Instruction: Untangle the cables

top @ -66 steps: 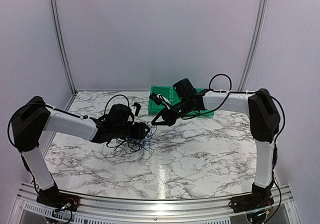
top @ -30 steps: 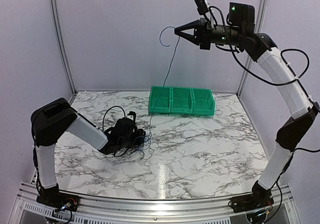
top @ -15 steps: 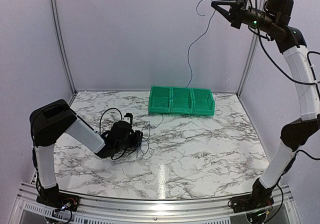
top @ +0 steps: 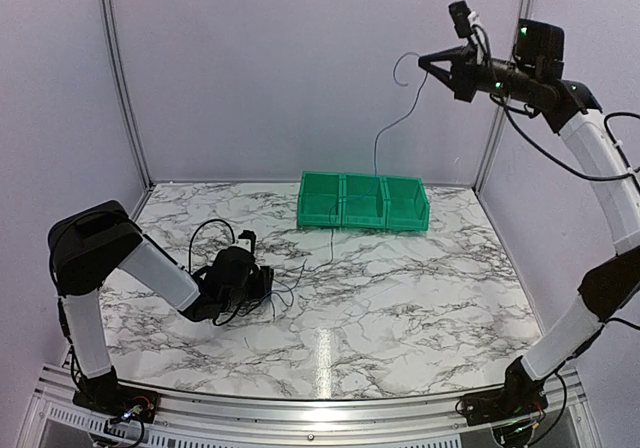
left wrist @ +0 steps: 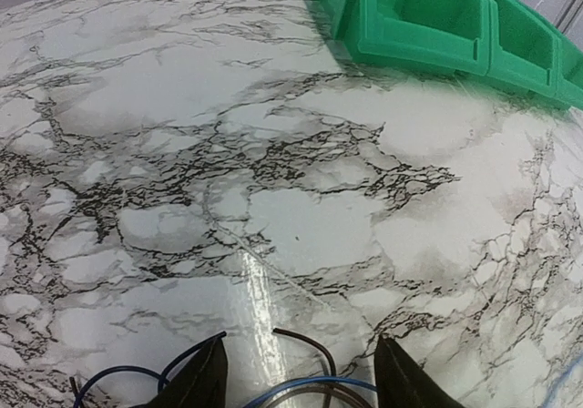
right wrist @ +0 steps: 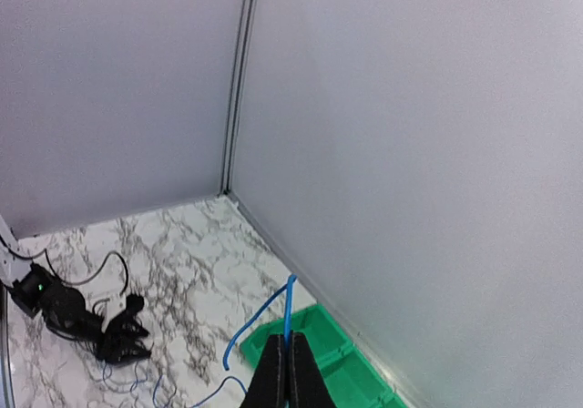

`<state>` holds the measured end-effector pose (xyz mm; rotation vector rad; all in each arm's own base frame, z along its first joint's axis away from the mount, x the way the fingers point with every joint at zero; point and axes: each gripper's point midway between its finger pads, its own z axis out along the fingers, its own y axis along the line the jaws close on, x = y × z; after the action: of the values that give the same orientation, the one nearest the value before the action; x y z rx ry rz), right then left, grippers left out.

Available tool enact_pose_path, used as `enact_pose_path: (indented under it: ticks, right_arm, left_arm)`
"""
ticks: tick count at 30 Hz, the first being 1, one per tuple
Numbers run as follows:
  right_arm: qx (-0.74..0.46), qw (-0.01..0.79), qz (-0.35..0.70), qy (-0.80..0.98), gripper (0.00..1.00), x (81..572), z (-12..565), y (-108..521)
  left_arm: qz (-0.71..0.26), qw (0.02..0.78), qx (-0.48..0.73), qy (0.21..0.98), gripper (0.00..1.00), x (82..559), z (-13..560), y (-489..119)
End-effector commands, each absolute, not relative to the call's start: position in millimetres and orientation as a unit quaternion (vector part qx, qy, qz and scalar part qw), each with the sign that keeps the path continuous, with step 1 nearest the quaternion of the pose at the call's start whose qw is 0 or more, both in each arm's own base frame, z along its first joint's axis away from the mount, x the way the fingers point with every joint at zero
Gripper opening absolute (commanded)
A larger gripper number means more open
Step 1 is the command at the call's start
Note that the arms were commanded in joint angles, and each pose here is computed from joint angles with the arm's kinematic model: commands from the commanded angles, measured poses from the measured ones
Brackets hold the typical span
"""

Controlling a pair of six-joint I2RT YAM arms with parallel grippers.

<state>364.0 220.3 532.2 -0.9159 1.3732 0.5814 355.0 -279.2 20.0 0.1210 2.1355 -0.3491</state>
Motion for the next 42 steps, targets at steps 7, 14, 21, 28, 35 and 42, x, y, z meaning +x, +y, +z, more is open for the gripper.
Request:
enact_pose_path:
  ticks: [7, 14, 21, 28, 35, 42]
  right_arm:
    - [-0.401, 0.547, 0.228, 0.699, 0.0, 371.0, 390.0, 203.8]
    - [-0.408, 0.515, 0.275, 0.702, 0.0, 363.9, 349.1, 214.2]
    - [-0.417, 0.503, 0.295, 0.697, 0.0, 360.1, 337.8, 220.9]
    - [-0.417, 0.493, 0.277, 0.712, 0.0, 362.2, 317.2, 216.4]
    - [-0.433, 0.457, 0.224, 0.744, 0.0, 355.6, 266.0, 200.6]
    - [-0.456, 0.379, 0.137, 0.794, 0.25, 353.6, 182.4, 178.9]
  left_arm:
    - [-0.088, 0.467, 0.089, 0.875, 0.63, 338.9, 38.0, -248.0]
    - [-0.176, 0.527, 0.168, 0.814, 0.67, 329.9, 118.2, -285.0]
    - [-0.28, 0.492, 0.247, 0.786, 0.66, 301.0, 133.0, -325.3]
    - [-0.322, 0.427, 0.287, 0.795, 0.6, 274.7, 102.8, -349.5]
    - [-0.307, 0.378, 0.327, 0.81, 0.56, 259.2, 72.4, -362.0]
    - [-0.285, 0.342, 0.334, 0.831, 0.53, 254.9, 33.8, -356.6]
